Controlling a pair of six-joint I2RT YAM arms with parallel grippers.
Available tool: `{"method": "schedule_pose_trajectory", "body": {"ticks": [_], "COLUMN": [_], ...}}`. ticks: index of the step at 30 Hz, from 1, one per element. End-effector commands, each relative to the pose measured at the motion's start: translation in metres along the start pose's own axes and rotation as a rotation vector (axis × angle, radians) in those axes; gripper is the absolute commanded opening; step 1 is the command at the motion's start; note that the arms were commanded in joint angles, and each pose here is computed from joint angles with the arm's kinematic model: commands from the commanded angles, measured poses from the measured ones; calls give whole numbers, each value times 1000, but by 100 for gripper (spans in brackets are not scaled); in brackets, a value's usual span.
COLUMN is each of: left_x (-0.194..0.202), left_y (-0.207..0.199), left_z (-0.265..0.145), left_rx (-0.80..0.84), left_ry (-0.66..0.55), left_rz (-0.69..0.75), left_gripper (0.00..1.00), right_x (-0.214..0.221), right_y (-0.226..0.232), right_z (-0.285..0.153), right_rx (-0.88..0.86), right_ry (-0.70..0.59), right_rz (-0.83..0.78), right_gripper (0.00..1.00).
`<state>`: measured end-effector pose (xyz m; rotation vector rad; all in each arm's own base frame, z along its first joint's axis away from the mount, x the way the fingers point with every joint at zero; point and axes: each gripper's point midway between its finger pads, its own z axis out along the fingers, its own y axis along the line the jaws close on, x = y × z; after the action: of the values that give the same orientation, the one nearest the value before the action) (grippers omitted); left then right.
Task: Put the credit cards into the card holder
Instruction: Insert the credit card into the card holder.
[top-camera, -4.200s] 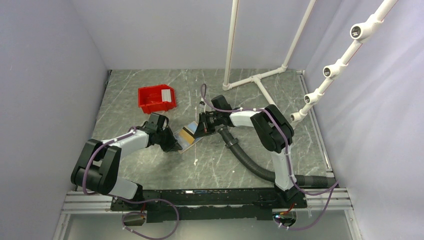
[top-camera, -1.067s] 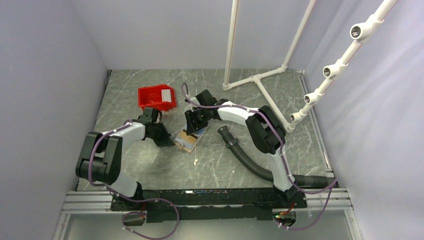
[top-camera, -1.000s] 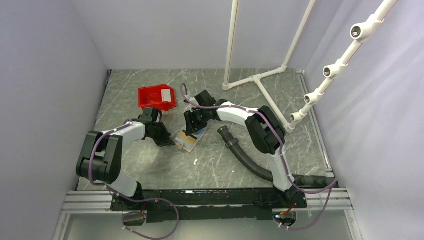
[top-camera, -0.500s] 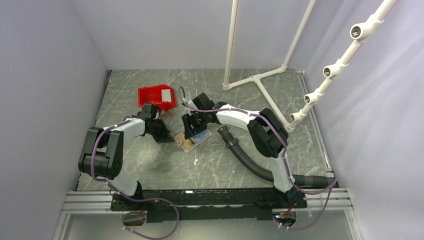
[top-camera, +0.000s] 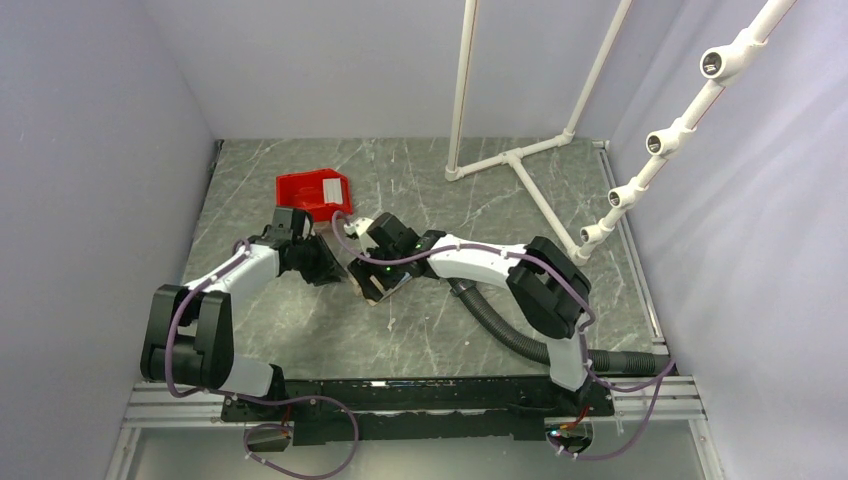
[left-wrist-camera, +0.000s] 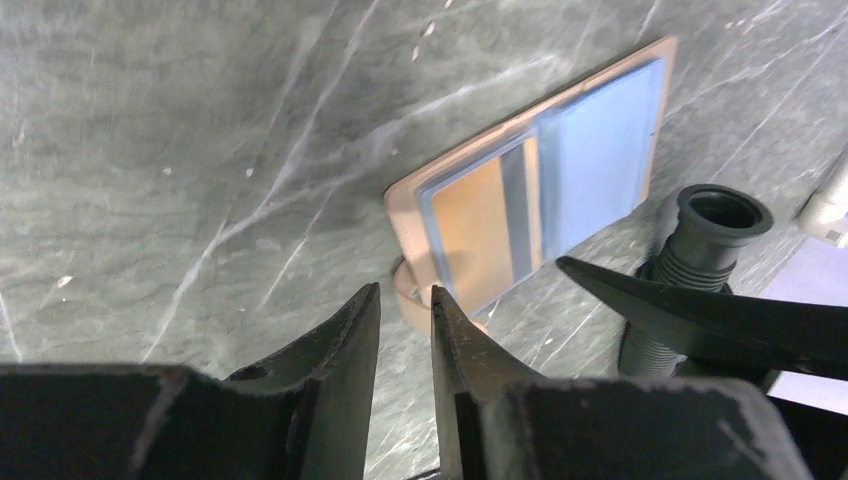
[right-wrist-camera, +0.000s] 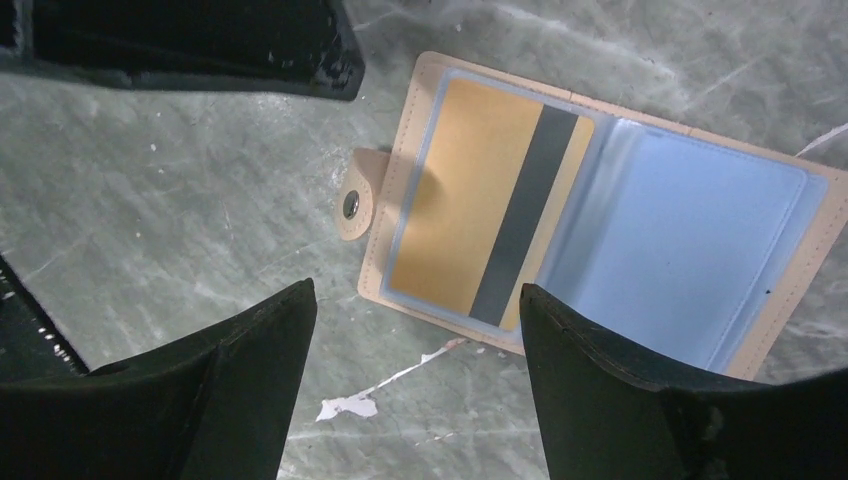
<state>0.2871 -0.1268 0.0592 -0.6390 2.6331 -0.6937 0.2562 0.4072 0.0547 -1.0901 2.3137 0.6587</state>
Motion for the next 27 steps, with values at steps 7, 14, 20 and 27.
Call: {"method": "schedule_pose_trajectory", "body": {"ticks": [7,14,20,27], "left_x": [9,7,7,6], "left_y": [5,8,8,9], "left_z": [-4,-6,-7,-10], "left_rx": [1,-15,-13,-15], "left_ry": [9,-5,-7,-16], "left_rz": [6,9,10,15], "left_gripper": [33,35,36,37], "right_x": [-1,16,14,7], "right_y": [-11,-12,-16,-14], "right_z": [21,31,28,16], "right_rx": [88,115,141,-14], "right_ry": [-13,27,11,-40], "right_rz": [-84,-96,-31,128], "right_gripper": [74,74,57,42]}}
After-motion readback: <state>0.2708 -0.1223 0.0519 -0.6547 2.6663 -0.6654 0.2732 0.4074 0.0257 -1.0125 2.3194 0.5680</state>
